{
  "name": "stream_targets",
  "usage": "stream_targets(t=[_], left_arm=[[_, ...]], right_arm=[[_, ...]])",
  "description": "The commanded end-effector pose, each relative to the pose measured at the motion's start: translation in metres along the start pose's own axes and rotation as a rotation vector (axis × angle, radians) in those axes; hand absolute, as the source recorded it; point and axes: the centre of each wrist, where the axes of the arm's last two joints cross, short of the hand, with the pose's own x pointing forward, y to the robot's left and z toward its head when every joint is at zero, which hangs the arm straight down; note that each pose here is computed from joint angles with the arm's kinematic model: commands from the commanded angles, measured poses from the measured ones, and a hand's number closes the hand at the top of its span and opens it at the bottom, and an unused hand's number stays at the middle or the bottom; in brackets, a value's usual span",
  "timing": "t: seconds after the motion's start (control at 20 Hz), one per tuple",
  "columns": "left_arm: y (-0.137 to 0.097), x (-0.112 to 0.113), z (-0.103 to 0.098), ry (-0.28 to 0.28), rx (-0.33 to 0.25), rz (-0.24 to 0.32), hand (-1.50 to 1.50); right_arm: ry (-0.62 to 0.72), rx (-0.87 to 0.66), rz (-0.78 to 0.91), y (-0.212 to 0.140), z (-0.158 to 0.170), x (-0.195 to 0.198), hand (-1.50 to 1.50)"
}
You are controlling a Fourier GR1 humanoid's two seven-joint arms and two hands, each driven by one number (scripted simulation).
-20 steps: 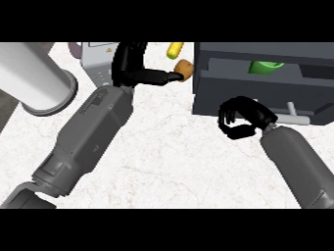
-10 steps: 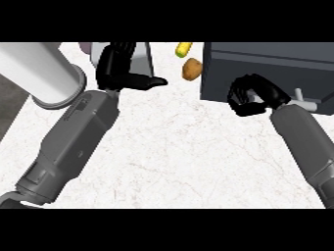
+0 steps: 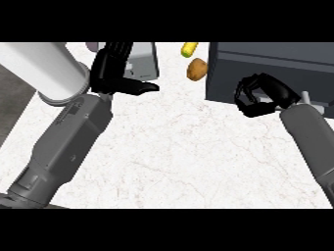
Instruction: Pick up the cup, place it into the drawer and close the drawer
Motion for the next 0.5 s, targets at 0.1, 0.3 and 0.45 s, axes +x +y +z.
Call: stream_targets(t=[0.1, 0.3, 0.45], left_arm=[[0.002, 0.004, 0.000, -0.003, -0.030, 0.016, -1.50], [0.006, 0.000, 0.006, 0.007, -0.019, 0.029, -1.50], [0.009, 0.000, 0.009, 0.001, -0.034, 0.020, -1.50]], right_arm=[[-0.017, -0.243, 0.102, -0.091, 0.002, 0.052, 1.50], [-0.020, -0.236, 0.080, -0.095, 0.009, 0.049, 1.50], [-0.027, -0.235, 0.077, -0.095, 0.010, 0.050, 1.50]])
